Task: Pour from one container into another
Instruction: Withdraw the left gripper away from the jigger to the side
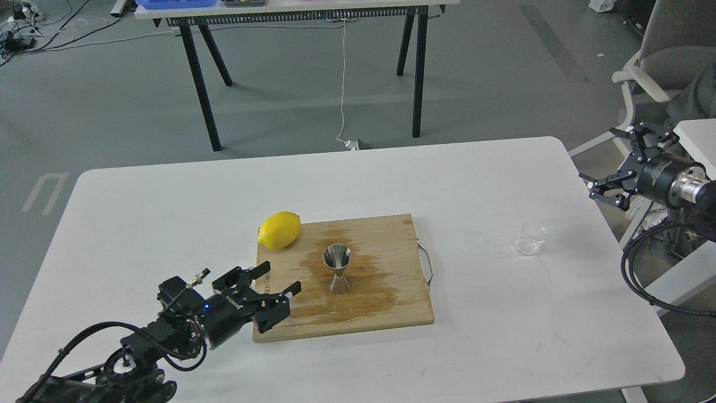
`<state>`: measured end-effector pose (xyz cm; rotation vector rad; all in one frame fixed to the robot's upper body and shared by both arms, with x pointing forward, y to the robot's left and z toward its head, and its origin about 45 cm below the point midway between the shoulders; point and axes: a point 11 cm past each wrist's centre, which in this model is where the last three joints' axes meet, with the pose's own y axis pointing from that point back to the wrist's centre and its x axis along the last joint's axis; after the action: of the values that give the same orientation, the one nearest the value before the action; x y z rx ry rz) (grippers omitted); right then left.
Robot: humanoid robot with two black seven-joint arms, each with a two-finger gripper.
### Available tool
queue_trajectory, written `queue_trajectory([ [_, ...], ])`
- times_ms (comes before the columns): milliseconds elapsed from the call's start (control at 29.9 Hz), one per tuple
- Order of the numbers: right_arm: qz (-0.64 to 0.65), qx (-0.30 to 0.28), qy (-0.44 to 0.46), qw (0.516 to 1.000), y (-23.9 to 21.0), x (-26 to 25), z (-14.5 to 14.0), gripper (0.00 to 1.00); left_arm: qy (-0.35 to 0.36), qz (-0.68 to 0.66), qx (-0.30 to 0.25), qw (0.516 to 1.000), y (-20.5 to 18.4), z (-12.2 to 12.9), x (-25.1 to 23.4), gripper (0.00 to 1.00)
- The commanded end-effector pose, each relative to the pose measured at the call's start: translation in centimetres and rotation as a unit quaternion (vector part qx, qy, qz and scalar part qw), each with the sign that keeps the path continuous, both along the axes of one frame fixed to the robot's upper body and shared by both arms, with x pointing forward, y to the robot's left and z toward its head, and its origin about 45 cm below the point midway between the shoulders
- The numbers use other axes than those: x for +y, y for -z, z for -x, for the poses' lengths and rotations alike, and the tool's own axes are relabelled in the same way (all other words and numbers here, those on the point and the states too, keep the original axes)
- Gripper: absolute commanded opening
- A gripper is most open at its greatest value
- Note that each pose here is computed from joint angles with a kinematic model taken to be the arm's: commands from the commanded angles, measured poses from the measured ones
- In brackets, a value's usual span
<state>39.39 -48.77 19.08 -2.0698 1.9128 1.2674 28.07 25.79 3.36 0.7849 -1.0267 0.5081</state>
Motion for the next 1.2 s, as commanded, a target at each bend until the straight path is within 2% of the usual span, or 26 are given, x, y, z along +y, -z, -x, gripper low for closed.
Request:
queue_trajectory([
  [0, 0.0, 0.0, 0.0, 1.0, 0.0, 0.0, 0.0, 0.99, -0.055, 0.003, 0.018, 0.998, -1.2, 1.5, 5.5, 0.94],
  [100, -0.001, 0.0, 0.0, 1.0, 0.0, 0.0, 0.0, 0.99, -0.113, 0.044, 0.019, 0.992, -3.3, 0.8, 7.7, 0.94],
  [200, -0.004, -0.004, 0.002, 1.0, -0.1, 0.1, -0.1, 0.99, -0.18, 0.099, 0.009, 0.979, -5.8, -0.9, 9.5, 0.94],
  [334, -0.009, -0.009, 0.004, 1.0, -0.3, 0.1, -0.2, 0.99, -0.274, 0.202, -0.042, 0.939, -10.9, -4.8, 12.1, 0.94],
  [368, -0.009, -0.009, 0.004, 1.0, -0.3, 0.1, -0.2, 0.99, -0.284, 0.241, -0.015, 0.928, -11.9, -5.8, 12.6, 0.94],
  [468, -0.016, -0.013, 0.005, 1.0, -0.2, 0.4, -0.4, 0.99, -0.281, 0.346, 0.062, 0.893, -14.7, -7.7, 13.7, 0.95],
  [635, -0.045, -0.02, -0.002, 0.999, 0.5, 2.6, -1.2, 0.99, -0.21, 0.469, 0.201, 0.834, -17.7, -8.6, 14.5, 0.97],
  [735, -0.067, -0.023, -0.01, 0.997, 1.1, 4.6, -1.9, 0.99, -0.229, 0.473, 0.173, 0.833, -19.8, -10.1, 17.0, 0.99],
  [936, -0.119, -0.042, -0.016, 0.992, 1.2, 7.7, -3.1, 0.99, -0.237, 0.464, 0.141, 0.842, -22.4, -10.9, 19.1, 0.99],
  [1069, -0.183, -0.07, -0.009, 0.98, 0.2, 9.4, -4.0, 0.99, -0.234, 0.462, 0.145, 0.843, -22.3, -10.9, 18.8, 0.99],
  [1170, -0.236, -0.117, -0.005, 0.965, -2.5, 10.0, -4.9, 0.98, -0.235, 0.462, 0.148, 0.842, -21.9, -10.8, 18.7, 0.99],
])
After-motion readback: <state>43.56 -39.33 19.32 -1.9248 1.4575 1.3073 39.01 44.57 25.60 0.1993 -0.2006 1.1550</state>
